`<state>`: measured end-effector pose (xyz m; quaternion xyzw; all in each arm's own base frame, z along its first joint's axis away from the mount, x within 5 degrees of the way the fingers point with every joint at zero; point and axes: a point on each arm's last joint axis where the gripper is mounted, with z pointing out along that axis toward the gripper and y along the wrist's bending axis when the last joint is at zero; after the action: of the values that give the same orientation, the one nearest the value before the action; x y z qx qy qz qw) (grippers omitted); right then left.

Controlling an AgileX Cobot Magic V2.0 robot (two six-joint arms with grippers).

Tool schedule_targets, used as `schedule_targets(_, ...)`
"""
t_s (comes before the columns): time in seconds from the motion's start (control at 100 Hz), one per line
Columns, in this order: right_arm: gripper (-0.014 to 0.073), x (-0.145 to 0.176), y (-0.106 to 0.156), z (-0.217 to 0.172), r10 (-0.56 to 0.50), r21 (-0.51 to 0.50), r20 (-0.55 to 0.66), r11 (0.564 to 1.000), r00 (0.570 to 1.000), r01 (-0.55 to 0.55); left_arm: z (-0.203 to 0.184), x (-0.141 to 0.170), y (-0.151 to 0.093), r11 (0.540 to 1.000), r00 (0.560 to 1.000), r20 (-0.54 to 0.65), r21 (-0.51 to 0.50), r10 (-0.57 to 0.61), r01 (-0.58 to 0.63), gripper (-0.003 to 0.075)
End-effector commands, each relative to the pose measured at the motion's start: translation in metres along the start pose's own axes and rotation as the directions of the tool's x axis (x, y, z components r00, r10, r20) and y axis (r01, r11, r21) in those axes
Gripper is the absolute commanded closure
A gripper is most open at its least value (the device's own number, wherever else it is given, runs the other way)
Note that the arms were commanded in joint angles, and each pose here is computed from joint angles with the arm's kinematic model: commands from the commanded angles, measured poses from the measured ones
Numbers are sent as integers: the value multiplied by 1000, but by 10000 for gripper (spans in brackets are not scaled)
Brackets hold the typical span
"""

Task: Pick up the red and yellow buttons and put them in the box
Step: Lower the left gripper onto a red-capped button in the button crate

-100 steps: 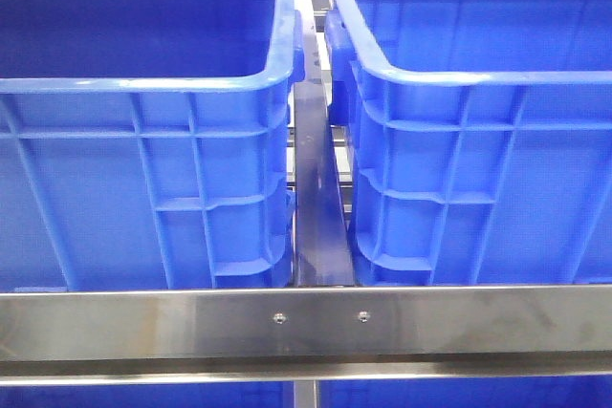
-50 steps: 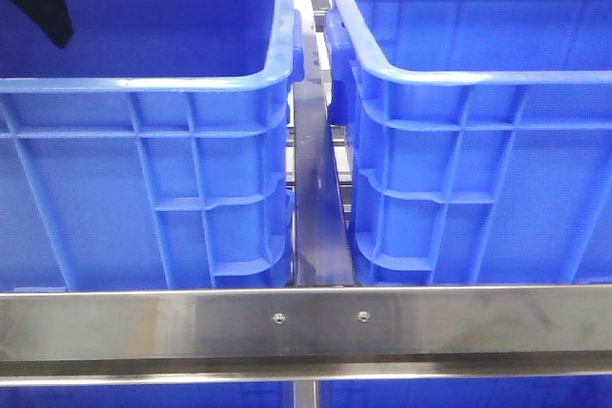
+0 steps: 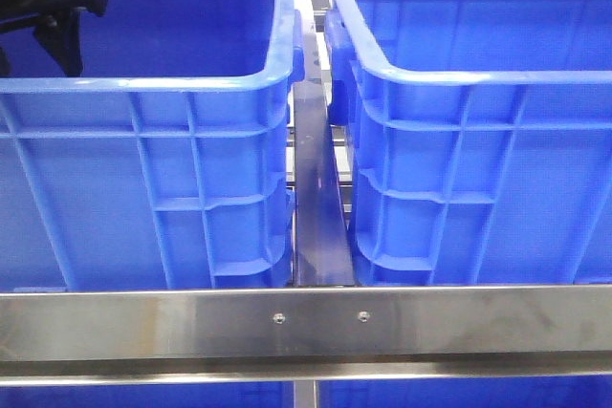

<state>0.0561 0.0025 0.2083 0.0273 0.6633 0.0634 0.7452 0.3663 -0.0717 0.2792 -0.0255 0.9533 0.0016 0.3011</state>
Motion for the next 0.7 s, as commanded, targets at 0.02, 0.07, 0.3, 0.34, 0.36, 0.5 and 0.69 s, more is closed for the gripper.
schedule_targets(0.02, 663, -10, 1, -2, -9, -11, 109, 1000, 994, 10, -16, -15, -4, 1000, 993, 114, 28, -12, 9, 289)
schedule_targets(0.07, 663, -10, 1, -2, -9, -11, 109, 1000, 994, 10, -12, -15, -4, 1000, 994, 108, 28, -12, 9, 289)
schedule_targets(0.3, 663, -10, 1, -2, -9, -11, 109, 1000, 994, 10, 0, -15, 0, 999, 995, 93, 12, -37, 36, 289)
schedule_targets(0.34, 663, -10, 1, -2, -9, -11, 109, 1000, 994, 10, 0, -16, 1, 999, 994, 102, 14, -40, 38, 289)
schedule_targets(0.36, 663, -10, 1, -2, -9, -11, 109, 1000, 994, 10, 0, -16, 1, 999, 994, 106, 16, -40, 39, 289)
schedule_targets(0.5, 663, -10, 1, -2, -9, -11, 109, 1000, 994, 10, 0, -18, 2, 999, 992, 122, 19, -38, 36, 289)
schedule_targets(0.69, 663, -10, 1, -2, -9, -11, 109, 1000, 994, 10, 0, -21, 0, 999, 988, 153, 35, -39, 34, 289)
